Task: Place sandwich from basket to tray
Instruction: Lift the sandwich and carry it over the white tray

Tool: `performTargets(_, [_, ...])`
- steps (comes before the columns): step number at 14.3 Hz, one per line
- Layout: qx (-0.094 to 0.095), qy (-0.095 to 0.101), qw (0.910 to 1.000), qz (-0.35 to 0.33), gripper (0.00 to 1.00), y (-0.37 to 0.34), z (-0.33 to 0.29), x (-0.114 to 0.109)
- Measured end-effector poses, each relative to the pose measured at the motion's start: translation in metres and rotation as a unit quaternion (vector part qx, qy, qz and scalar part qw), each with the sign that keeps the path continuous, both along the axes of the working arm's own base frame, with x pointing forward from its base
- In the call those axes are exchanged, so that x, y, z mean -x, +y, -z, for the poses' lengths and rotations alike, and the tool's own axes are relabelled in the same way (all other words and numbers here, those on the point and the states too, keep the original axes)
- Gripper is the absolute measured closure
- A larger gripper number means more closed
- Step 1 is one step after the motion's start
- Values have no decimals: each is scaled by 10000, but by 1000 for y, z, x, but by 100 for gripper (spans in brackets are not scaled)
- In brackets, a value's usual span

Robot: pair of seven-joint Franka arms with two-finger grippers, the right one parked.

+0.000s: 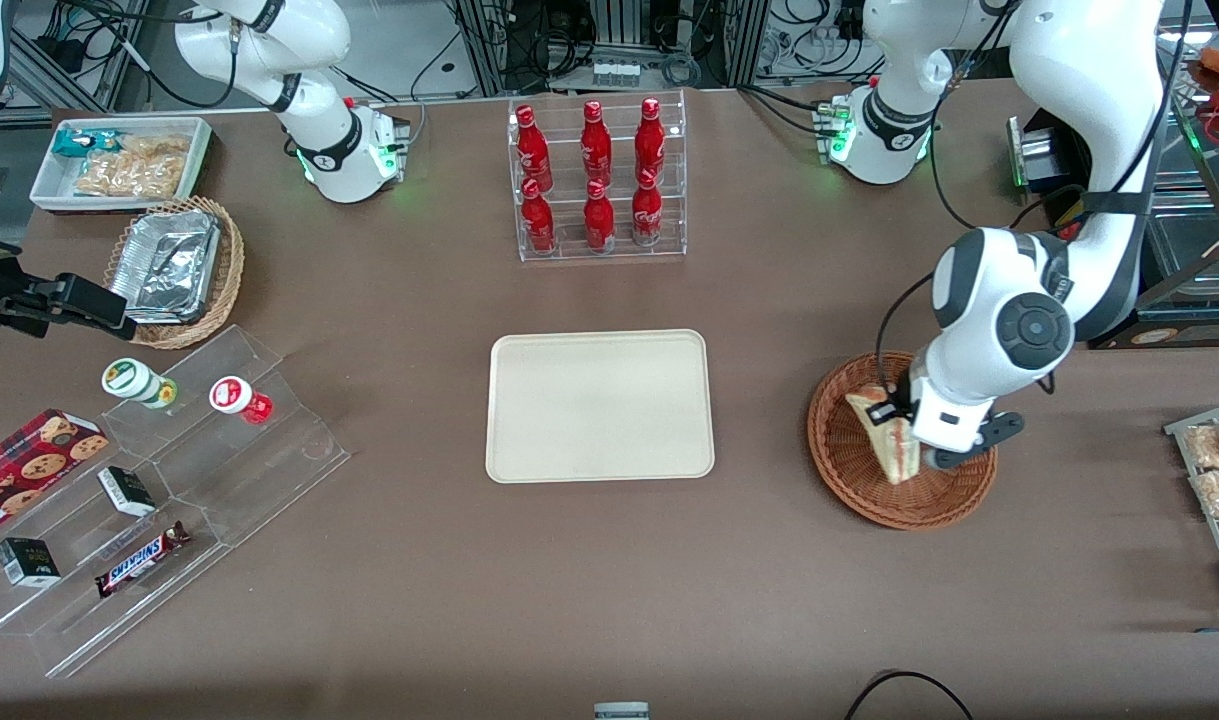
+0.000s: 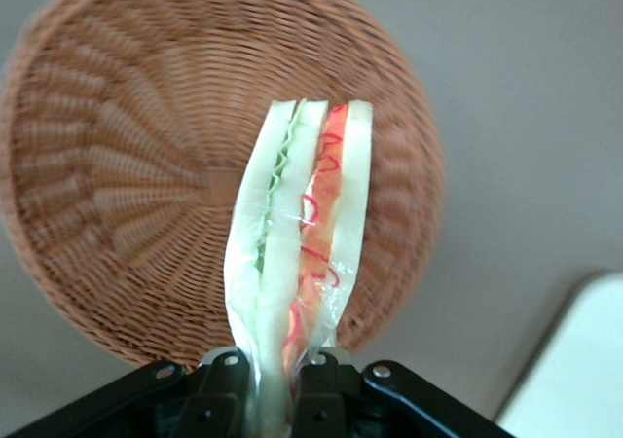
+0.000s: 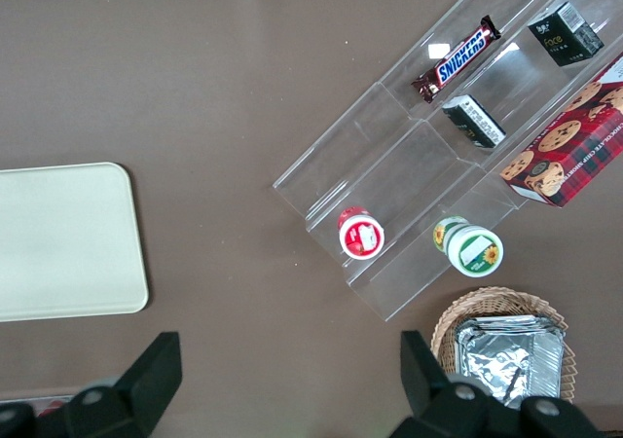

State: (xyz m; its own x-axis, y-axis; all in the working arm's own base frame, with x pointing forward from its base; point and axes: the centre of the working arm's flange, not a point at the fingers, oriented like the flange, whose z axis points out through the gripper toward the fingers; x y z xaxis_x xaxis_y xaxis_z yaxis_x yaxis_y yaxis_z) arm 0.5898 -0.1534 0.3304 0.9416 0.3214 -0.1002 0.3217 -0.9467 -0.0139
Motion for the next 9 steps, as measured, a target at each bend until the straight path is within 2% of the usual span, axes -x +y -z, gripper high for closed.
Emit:
performTargets(2, [126,122,9991,374,85,-40,-4,-2])
performTargets(5, [376,145,9958,820,85,-104,1,-5])
performTargets(9, [330,62,9943,1013,85,-206,14,12])
